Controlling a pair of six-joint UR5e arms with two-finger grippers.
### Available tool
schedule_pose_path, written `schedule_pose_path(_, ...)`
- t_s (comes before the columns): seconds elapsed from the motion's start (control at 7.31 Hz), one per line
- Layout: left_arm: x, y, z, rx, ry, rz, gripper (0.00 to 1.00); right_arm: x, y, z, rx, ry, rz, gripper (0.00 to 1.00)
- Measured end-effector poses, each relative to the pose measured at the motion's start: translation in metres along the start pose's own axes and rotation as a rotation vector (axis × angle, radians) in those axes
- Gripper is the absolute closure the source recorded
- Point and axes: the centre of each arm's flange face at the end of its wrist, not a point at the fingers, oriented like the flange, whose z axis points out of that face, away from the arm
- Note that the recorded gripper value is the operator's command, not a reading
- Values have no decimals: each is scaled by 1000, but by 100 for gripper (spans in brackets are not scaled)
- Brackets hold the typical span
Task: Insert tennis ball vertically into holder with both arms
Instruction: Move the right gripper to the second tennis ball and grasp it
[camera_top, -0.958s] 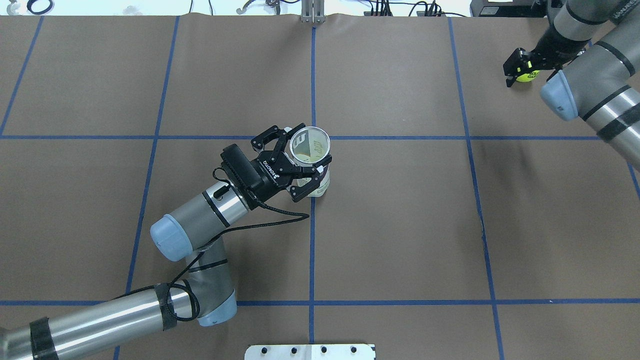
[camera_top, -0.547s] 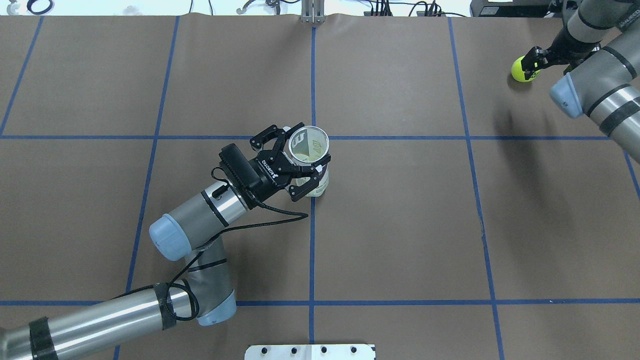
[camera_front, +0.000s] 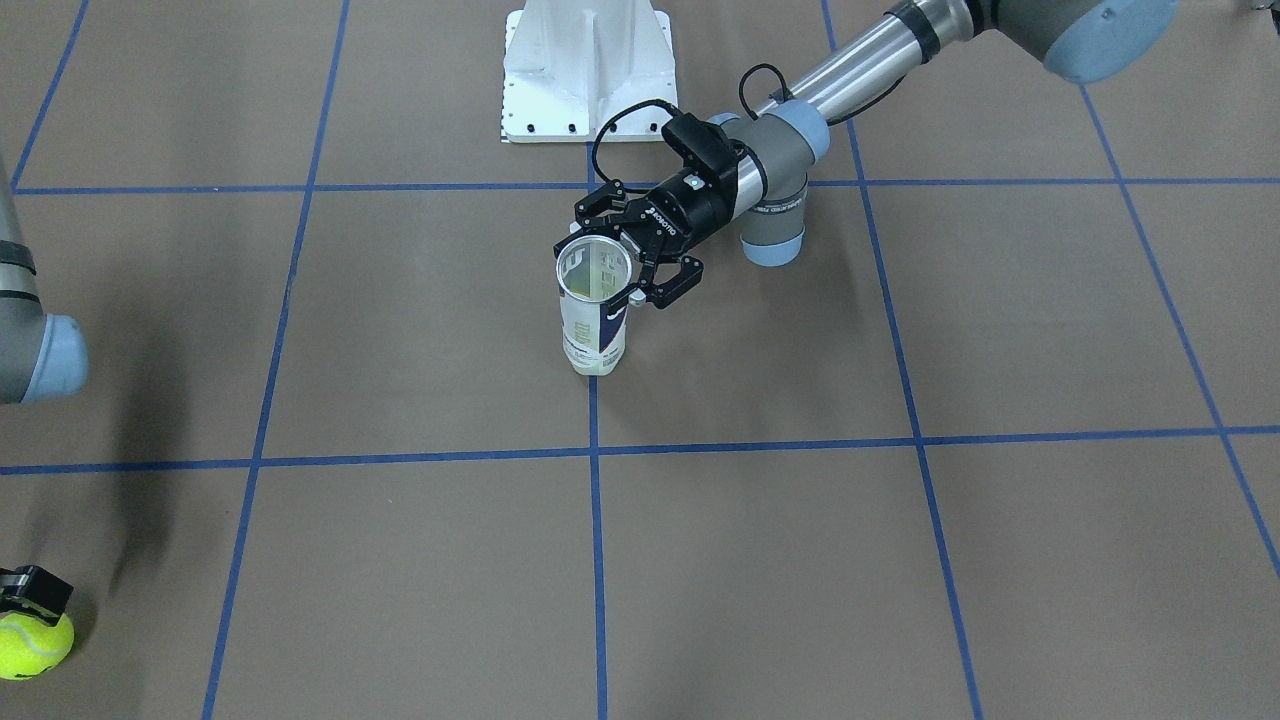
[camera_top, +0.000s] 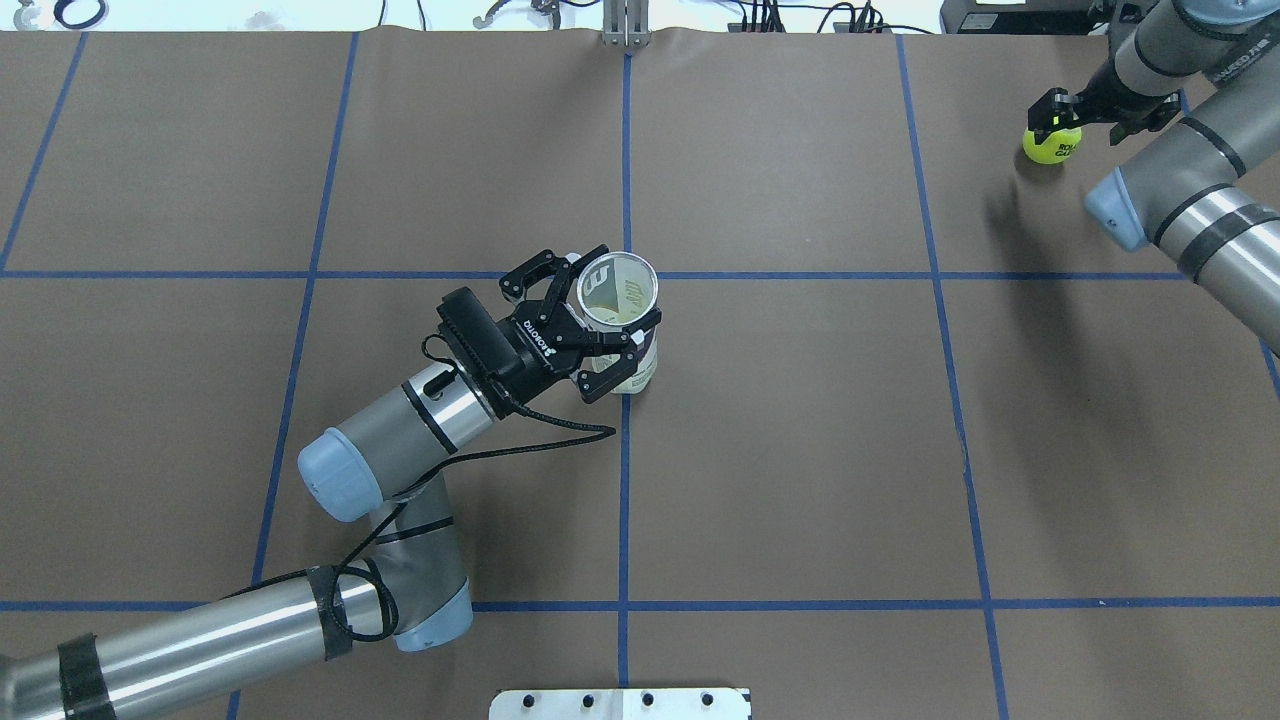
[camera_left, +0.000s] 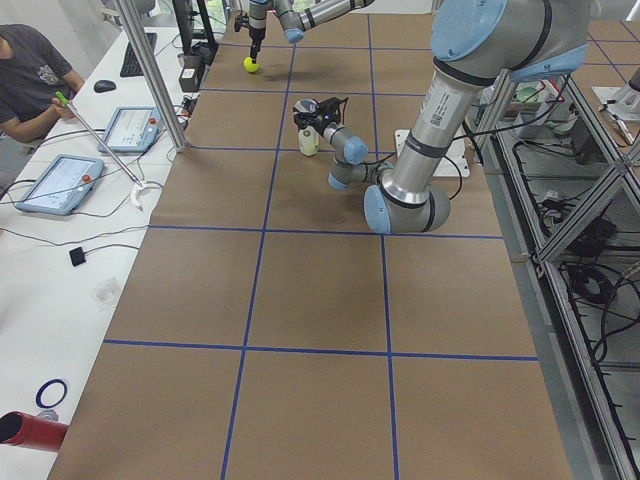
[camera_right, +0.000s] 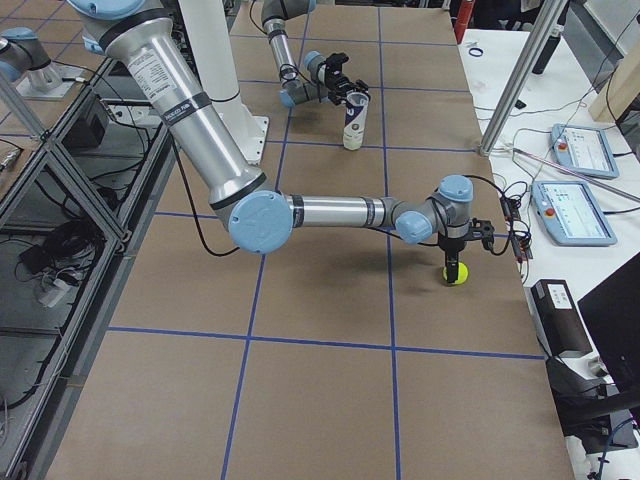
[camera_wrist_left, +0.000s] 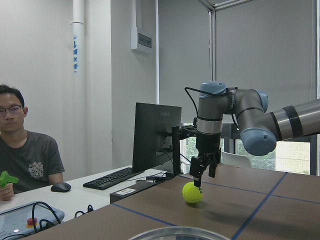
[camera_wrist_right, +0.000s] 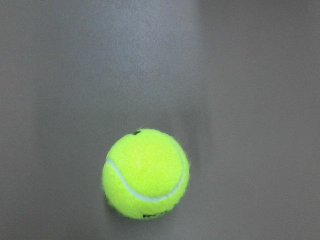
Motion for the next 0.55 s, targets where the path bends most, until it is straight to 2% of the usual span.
schedule_pose_path(0.27,0,0,0,0,0,0,14,-1,5,13,32,-10,-23,1)
schedule_pose_path(0.55,0,0,0,0,0,2,14,0,12,27,55,6,-41,1)
